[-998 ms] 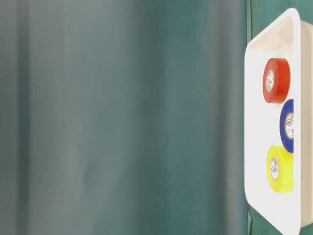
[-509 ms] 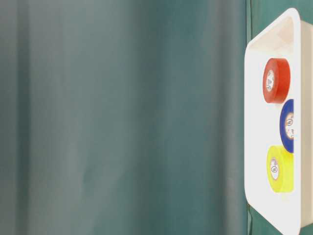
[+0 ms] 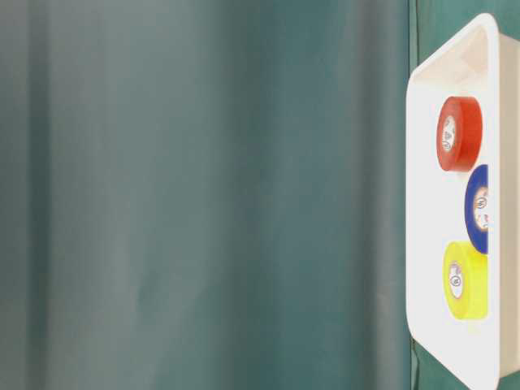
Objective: Put the tape into the white case with the right arm.
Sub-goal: 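Move the right gripper down over the teal tape roll and grasp it, then lift the teal roll and carry it into the tray's lower right, then open the right gripper to release the teal roll, then withdraw the right gripper to the right side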
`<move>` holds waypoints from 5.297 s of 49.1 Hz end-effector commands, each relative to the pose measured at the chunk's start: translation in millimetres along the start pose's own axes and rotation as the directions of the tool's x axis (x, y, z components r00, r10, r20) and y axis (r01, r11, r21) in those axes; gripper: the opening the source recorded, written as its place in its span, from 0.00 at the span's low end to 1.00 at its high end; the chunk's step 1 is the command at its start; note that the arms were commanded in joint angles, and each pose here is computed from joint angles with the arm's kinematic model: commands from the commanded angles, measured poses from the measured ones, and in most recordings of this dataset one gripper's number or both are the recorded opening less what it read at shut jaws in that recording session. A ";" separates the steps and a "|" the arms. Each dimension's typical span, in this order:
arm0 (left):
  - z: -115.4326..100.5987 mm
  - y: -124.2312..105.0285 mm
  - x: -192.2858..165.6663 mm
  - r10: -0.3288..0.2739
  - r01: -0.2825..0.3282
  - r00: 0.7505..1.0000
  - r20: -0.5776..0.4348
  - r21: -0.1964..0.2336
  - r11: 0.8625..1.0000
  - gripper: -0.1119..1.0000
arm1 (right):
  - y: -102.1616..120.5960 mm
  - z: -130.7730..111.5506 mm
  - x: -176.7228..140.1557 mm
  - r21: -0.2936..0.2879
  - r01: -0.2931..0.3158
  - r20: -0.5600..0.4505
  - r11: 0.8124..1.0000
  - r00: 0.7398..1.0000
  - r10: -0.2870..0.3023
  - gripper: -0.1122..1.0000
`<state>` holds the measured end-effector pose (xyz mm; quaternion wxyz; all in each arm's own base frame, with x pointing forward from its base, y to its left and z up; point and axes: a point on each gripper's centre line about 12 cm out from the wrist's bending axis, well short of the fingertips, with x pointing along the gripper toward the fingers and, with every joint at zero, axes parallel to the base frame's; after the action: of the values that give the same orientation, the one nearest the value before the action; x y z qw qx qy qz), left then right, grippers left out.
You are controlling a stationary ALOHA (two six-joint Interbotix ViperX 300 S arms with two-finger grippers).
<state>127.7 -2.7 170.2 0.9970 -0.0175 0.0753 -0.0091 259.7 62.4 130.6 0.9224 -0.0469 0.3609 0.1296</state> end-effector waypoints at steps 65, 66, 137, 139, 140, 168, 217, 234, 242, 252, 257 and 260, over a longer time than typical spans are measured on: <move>5.0 0.0 0.8 0.001 -0.001 1.000 0.008 0.000 1.000 0.10 | 6.4 15.5 62.4 -0.055 0.040 -0.206 0.998 0.977 -0.051 0.18; 5.0 0.0 0.8 0.001 -0.001 1.000 0.008 0.000 1.000 0.10 | 6.9 15.7 62.8 -0.056 0.039 -0.206 0.998 0.977 -0.050 0.16; 5.2 0.0 0.6 0.001 -0.001 1.000 0.009 0.000 1.000 0.10 | -22.5 64.4 19.8 0.051 0.133 -0.051 0.990 0.990 -0.130 0.10; 5.2 0.0 0.6 0.001 -0.001 1.000 0.009 0.000 1.000 0.10 | -30.9 63.0 19.5 0.070 0.151 -0.055 0.986 0.988 -0.147 0.10; 5.2 0.0 0.6 0.001 -0.001 1.000 0.009 0.000 1.000 0.10 | -35.4 62.6 19.0 0.078 0.161 -0.056 0.984 0.986 -0.157 0.10; 5.2 0.0 0.6 0.001 -0.001 1.000 0.009 0.000 1.000 0.10 | -144.0 55.4 -7.0 0.291 0.378 -0.050 0.879 0.923 -0.381 0.10; 5.2 0.0 0.6 0.001 -0.001 1.000 0.009 0.000 1.000 0.10 | -186.2 29.6 -7.1 0.380 0.434 -0.083 0.817 0.895 -0.438 0.10; 4.6 0.0 0.6 0.001 -0.001 1.000 0.008 0.000 1.000 0.10 | -181.8 25.4 -11.2 0.379 0.436 -0.089 0.817 0.895 -0.436 0.58; 5.2 0.0 0.6 0.001 -0.001 1.000 0.009 0.000 1.000 0.10 | -171.6 17.3 -23.9 0.379 0.436 -0.083 0.817 0.895 -0.439 0.57; 5.4 0.0 0.5 0.001 -0.001 1.000 0.011 0.000 1.000 0.10 | -150.3 -2.1 -48.9 0.380 0.436 -0.068 0.816 0.892 -0.446 0.57; 5.2 0.0 0.6 0.001 -0.001 1.000 0.009 0.000 1.000 0.10 | -135.3 -14.5 -65.5 0.379 0.434 -0.042 0.817 0.890 -0.454 0.57; 4.8 0.0 0.5 0.001 -0.001 1.000 0.009 0.000 1.000 0.10 | -127.2 -22.0 -74.3 0.380 0.434 -0.025 0.817 0.888 -0.459 0.57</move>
<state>127.8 -2.7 170.9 0.9970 -0.0168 0.0745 -0.0092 239.3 -83.6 157.0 0.9224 0.0540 0.3473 -0.1604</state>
